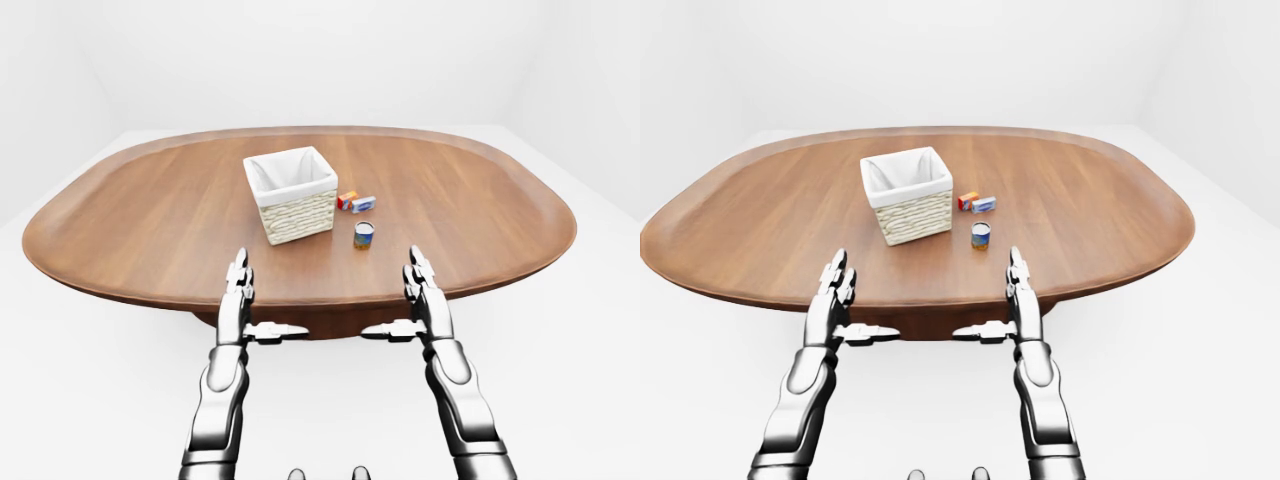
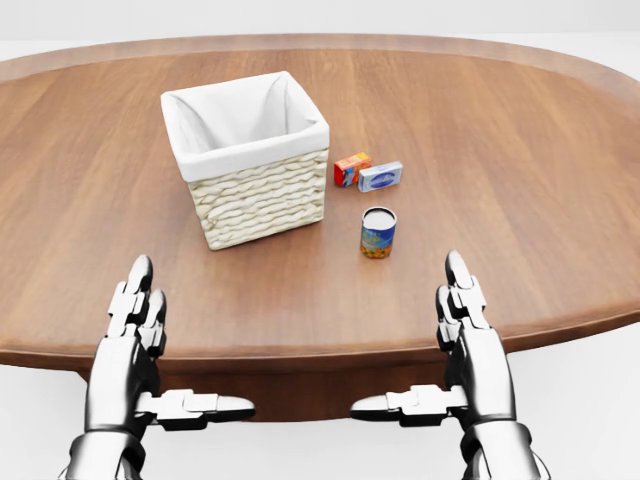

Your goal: Pick up the alphabet soup and put it in the basket.

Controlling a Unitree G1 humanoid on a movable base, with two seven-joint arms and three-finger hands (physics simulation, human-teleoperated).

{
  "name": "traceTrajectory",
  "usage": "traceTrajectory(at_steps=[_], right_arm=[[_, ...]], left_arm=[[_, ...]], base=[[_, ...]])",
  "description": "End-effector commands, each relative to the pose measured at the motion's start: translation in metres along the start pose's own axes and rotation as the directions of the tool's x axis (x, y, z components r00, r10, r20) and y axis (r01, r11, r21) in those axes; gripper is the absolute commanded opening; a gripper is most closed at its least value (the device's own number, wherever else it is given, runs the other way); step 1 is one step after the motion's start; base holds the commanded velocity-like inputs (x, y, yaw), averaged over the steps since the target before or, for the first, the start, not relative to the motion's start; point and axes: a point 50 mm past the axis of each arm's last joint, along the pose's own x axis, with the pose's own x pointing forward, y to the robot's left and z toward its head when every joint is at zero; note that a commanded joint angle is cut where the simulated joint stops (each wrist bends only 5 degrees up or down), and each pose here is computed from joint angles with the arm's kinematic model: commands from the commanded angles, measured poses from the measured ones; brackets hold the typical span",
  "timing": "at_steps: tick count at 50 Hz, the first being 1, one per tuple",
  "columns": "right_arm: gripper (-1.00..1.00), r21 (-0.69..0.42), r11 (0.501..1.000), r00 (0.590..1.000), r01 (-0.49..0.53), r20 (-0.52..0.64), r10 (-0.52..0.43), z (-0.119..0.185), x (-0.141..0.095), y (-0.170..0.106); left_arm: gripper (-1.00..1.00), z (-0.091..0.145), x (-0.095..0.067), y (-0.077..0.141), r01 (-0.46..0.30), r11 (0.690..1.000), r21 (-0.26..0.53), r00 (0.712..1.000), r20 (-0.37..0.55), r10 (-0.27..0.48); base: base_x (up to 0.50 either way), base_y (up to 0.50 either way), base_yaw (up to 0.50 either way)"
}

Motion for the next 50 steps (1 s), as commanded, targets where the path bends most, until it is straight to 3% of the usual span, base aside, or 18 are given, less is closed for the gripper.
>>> traceTrajectory(at_steps=[1, 12, 24, 32, 36, 37, 38, 47, 50], right_arm=[[1.0, 0.01, 1.0, 0.999, -0.02, -0.042, 0.02, -0.004, 0.001, -0.005], [1.0, 0.014, 1.0, 0.997, -0.026, -0.068, 0.027, -0.006, 0.002, -0.004], [1.0, 0.012, 1.0, 0.997, -0.027, -0.074, 0.028, -0.009, 0.005, -0.002], [1.0, 0.015, 1.0, 0.997, -0.014, -0.074, 0.015, -0.007, 0.008, -0.005], [1.0, 0.016, 1.0, 0.998, -0.01, -0.066, 0.011, -0.004, 0.007, -0.006], [1.0, 0.017, 1.0, 0.998, -0.011, -0.067, 0.012, -0.005, 0.007, -0.006], [1.0, 0.018, 1.0, 0.998, -0.011, -0.066, 0.012, -0.004, 0.007, -0.006], [1.0, 0.017, 1.0, 0.998, -0.017, -0.064, 0.018, -0.004, 0.004, -0.005], [1.0, 0.015, 1.0, 0.998, -0.016, -0.063, 0.017, -0.004, 0.004, -0.004]], left_arm=[[1.0, 0.0, 0.005, 0.013, -0.059, 0.998, 0.033, 0.998, 0.027, 0.058], [1.0, 0.012, 0.002, 0.024, -0.093, 0.996, 0.004, 0.994, 0.056, 0.093], [1.0, 0.056, -0.024, 0.049, -0.164, 0.986, -0.035, 0.968, 0.185, 0.168], [1.0, 0.1, -0.042, 0.056, -0.178, 0.982, -0.066, 0.907, 0.376, 0.189], [1.0, 0.143, -0.063, 0.059, -0.191, 0.979, -0.072, 0.807, 0.556, 0.198], [1.0, 0.155, -0.072, 0.058, -0.192, 0.979, -0.073, 0.77, 0.607, 0.196], [1.0, 0.158, -0.075, 0.058, -0.192, 0.979, -0.075, 0.758, 0.622, 0.196], [1.0, 0.155, -0.076, 0.054, -0.182, 0.981, -0.064, 0.769, 0.612, 0.183], [1.0, 0.158, -0.078, 0.052, -0.177, 0.982, -0.062, 0.759, 0.626, 0.177]], base=[[0.0, 0.0, 0.0], [0.0, 0.0, 0.0], [0.08, 0.0, 0.0], [0.26, 0.0, 0.0], [0.3, 0.0, 0.0], [0.3, 0.0, 0.0], [0.3, 0.0, 0.0], [0.31, 0.0, 0.0], [0.31, 0.0, 0.0]])
